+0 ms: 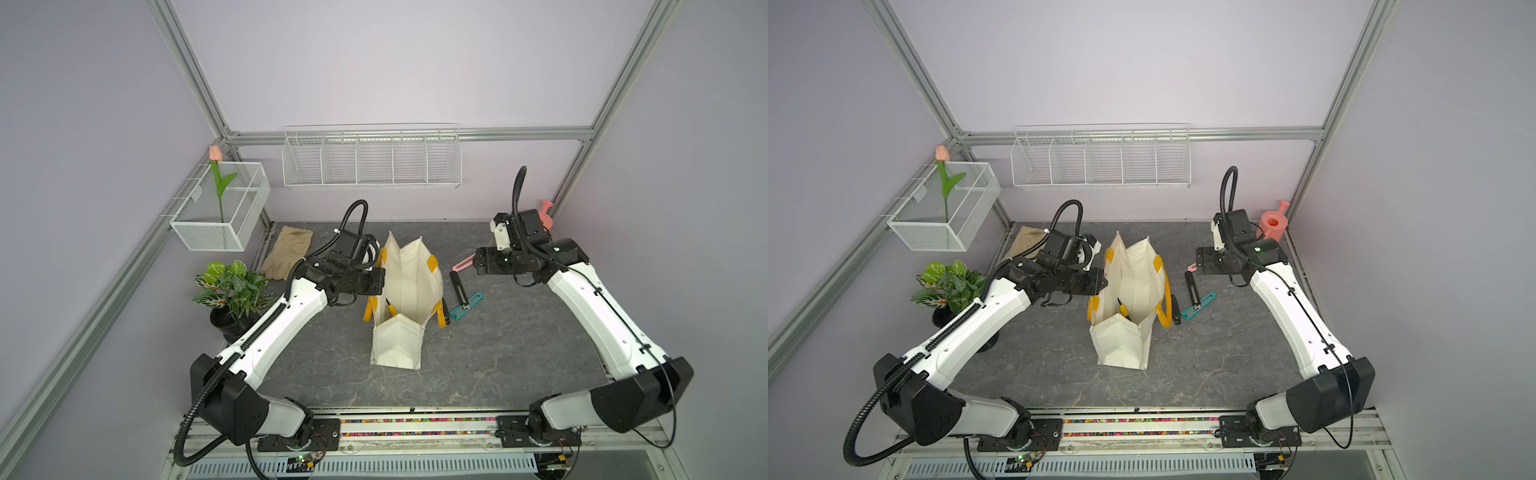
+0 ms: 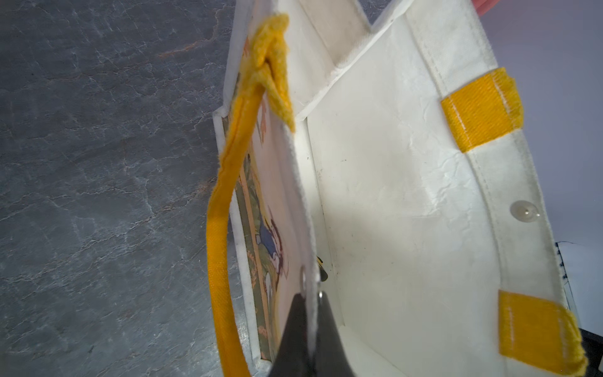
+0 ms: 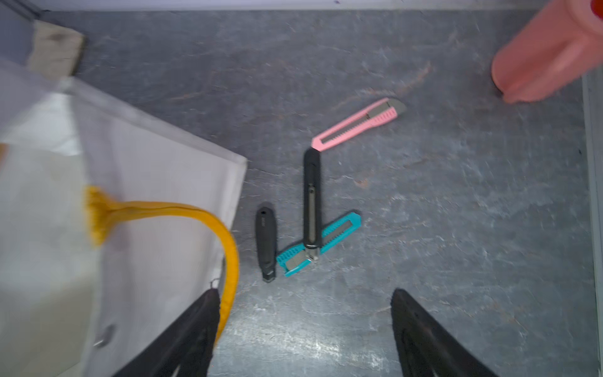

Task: Place the art knife into the pouch
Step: Place the utility knife in the pouch, then pick up the utility knife at the center of the board.

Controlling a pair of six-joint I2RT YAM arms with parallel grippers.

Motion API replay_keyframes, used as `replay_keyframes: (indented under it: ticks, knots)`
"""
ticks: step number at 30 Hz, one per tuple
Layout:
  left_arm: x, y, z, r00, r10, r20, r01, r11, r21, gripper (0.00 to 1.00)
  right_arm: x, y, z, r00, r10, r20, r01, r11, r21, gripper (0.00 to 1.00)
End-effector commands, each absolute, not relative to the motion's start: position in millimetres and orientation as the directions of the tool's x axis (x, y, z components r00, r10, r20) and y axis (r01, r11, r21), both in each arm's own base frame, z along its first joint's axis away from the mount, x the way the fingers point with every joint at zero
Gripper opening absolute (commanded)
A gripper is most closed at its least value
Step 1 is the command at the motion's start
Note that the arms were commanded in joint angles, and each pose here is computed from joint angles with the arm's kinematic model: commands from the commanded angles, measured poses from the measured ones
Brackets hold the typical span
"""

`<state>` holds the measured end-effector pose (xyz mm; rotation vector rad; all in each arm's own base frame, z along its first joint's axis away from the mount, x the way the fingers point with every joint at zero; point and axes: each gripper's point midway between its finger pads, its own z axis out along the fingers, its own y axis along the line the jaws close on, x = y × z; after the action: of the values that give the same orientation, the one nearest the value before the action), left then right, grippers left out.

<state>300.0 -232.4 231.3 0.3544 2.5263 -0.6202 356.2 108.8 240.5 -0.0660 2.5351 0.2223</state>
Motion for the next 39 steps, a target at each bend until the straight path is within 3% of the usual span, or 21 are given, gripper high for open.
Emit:
replay_keyframes:
  ticks: [1, 9, 19, 25, 29, 39]
  knots:
    - [296.8, -230.4, 248.6, -0.81, 0.114, -0.575, 0.38, 0.85, -0.366, 0.0, 369.8, 103.8, 204.3, -0.855, 0.061, -0.515, -0.049, 0.979, 0.198, 0.84]
    - [298.6, -231.0, 245.9, -0.811, 0.115, -0.573, 0.378, 0.851, -0.364, 0.0, 397.9, 115.4, 110.7, -0.929, 0.059, -0.365, -0.028, 0.973, 0.229, 0.81]
    - [303.5, -236.4, 239.4, -0.82, 0.111, -0.562, 0.372, 0.849, -0.375, 0.0, 430.0, 136.0, 58.0, -0.957, 0.02, -0.29, -0.059, 0.963, 0.262, 0.78]
    - [305.1, -238.4, 233.9, -0.828, 0.118, -0.548, 0.369, 0.85, -0.375, 0.0, 428.5, 144.4, 41.7, -0.966, -0.029, -0.256, -0.085, 0.974, 0.212, 0.77]
    - [305.7, -238.7, 235.3, -0.826, 0.119, -0.551, 0.372, 0.849, -0.375, 0.0, 421.5, 146.7, 34.1, -0.978, -0.071, -0.194, -0.105, 0.979, 0.173, 0.67]
    - [304.6, -239.3, 234.3, -0.826, 0.121, -0.551, 0.377, 0.845, -0.379, 0.0, 407.9, 140.7, 31.8, -0.982, -0.144, -0.121, -0.148, 0.989, 0.029, 0.55]
